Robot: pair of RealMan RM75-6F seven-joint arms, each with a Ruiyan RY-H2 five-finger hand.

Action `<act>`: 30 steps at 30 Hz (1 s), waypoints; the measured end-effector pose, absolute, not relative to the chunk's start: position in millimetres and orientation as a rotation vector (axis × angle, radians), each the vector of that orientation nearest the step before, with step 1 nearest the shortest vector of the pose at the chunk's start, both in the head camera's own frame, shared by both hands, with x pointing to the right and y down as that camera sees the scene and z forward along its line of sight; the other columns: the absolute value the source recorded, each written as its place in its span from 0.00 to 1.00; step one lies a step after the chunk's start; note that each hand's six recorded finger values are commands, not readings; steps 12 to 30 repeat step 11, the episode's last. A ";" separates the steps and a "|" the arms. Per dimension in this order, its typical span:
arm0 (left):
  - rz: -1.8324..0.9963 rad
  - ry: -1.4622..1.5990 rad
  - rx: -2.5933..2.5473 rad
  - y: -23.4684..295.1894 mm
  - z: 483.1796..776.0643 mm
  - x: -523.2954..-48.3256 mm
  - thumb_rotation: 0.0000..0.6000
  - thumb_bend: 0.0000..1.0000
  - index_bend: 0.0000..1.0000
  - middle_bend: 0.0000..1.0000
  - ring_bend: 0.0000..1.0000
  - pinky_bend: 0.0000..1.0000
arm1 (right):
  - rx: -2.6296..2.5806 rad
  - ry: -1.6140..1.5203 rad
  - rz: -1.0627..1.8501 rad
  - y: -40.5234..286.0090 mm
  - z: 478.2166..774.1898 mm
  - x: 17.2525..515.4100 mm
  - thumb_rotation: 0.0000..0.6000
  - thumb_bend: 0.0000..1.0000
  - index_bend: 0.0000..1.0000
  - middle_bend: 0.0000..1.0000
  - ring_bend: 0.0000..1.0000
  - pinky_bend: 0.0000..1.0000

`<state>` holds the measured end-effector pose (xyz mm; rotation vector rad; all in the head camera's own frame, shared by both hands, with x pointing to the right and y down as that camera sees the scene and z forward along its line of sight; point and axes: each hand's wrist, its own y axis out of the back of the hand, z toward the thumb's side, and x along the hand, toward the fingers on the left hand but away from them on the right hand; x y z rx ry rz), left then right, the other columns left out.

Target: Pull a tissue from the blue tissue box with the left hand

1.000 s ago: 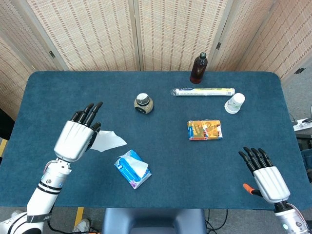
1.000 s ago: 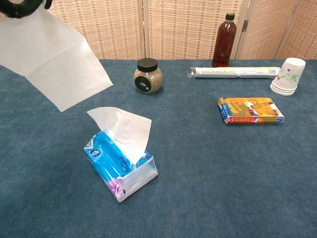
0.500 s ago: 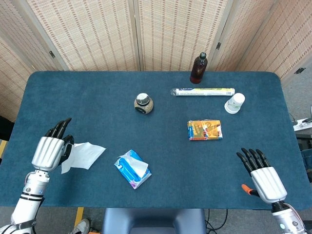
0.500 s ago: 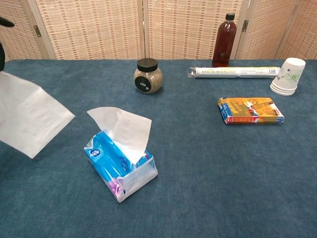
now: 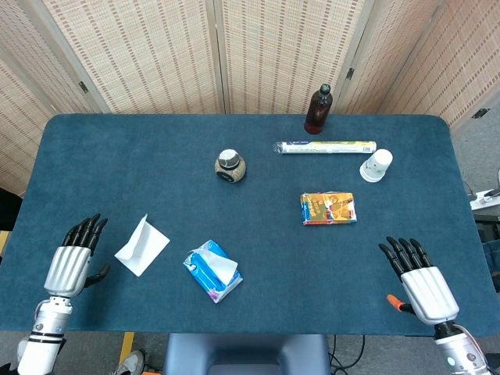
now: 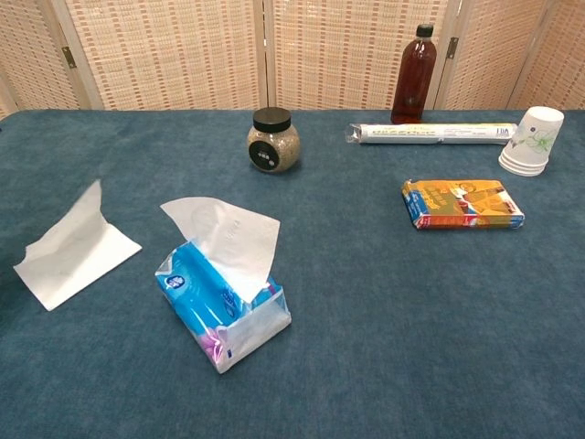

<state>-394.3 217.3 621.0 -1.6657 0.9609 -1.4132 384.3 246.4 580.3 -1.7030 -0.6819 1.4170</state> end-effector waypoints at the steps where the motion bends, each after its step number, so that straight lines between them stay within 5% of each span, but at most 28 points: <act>1: -1.412 0.969 -1.661 219.9 619.3 -395.5 1.00 0.31 0.01 0.00 0.00 0.13 | -1.702 -0.682 1.417 246.3 580.2 384.4 1.00 0.03 0.00 0.00 0.00 0.00; 11: -1.426 1.014 -1.593 247.9 606.6 -416.5 1.00 0.30 0.00 0.00 0.00 0.12 | -1.697 -0.680 1.416 246.4 580.0 384.1 1.00 0.03 0.00 0.00 0.00 0.00; 30: -1.426 1.014 -1.593 247.9 606.6 -416.5 1.00 0.30 0.00 0.00 0.00 0.12 | -1.697 -0.680 1.416 246.4 580.0 384.1 1.00 0.03 0.00 0.00 0.00 0.00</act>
